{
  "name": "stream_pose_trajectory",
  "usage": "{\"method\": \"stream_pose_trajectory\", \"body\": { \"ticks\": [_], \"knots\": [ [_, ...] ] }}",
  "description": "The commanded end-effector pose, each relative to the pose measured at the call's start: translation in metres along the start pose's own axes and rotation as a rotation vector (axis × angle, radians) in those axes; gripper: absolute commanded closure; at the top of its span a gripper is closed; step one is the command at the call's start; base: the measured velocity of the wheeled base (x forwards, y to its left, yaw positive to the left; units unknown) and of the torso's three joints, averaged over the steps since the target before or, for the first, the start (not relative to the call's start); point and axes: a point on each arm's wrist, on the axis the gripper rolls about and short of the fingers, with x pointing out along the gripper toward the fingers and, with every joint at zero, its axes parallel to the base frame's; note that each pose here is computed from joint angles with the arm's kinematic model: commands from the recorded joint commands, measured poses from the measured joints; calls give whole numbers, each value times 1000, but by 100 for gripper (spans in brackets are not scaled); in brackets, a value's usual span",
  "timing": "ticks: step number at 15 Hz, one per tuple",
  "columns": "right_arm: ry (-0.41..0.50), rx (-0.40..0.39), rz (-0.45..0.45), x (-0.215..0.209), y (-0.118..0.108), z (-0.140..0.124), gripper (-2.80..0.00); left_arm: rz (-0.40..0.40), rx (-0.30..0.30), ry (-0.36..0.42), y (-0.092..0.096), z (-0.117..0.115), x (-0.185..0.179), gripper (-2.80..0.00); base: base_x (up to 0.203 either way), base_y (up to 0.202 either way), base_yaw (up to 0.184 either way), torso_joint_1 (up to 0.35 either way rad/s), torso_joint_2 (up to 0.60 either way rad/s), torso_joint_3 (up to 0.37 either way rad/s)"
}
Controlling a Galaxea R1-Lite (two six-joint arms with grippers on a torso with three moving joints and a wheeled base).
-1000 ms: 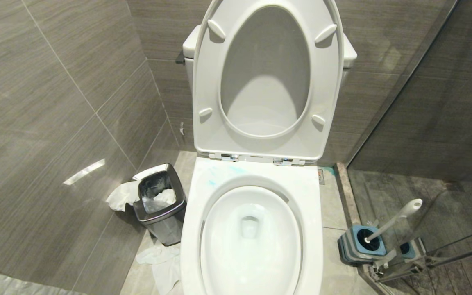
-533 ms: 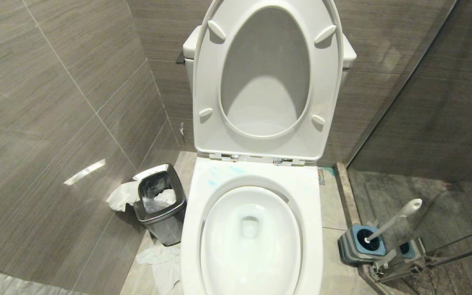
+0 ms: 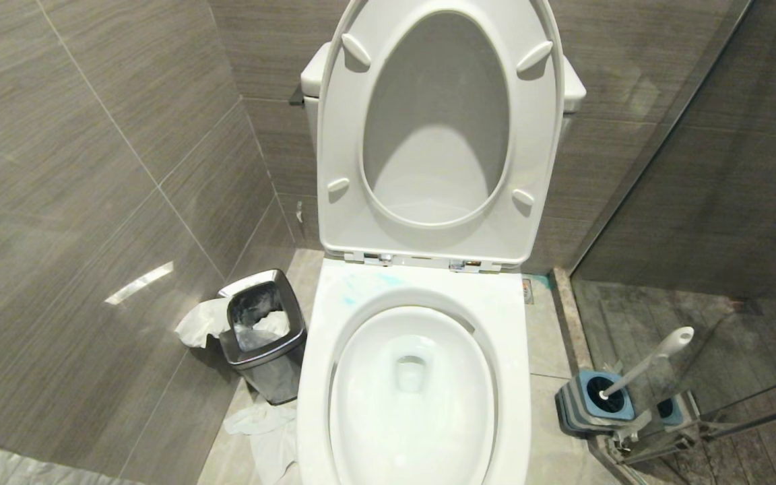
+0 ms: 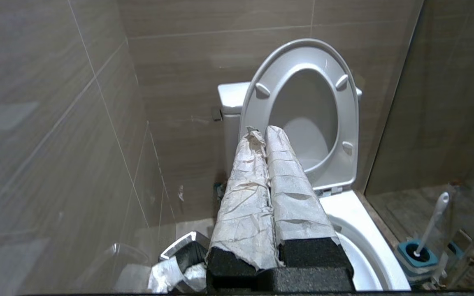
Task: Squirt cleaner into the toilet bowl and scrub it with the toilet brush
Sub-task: Pour in the cleaning agent
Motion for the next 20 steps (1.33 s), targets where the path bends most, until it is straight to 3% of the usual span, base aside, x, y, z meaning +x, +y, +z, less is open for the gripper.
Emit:
{"method": "stream_pose_trajectory", "body": {
  "ticks": [1,11,16,20],
  "knots": [
    [0,0,0,0,0,0,0,1,6,-13,-8,-20,-24,0,0,0,0,0,0,0],
    [0,0,0,0,0,0,0,14,48,37,-17,-98,-58,0,0,0,0,0,0,0],
    [0,0,0,0,0,0,0,58,81,102,-8,-134,-33,0,0,0,0,0,0,0],
    [0,0,0,0,0,0,0,127,81,133,3,-191,-6,0,0,0,0,0,0,0]
  ]
}}
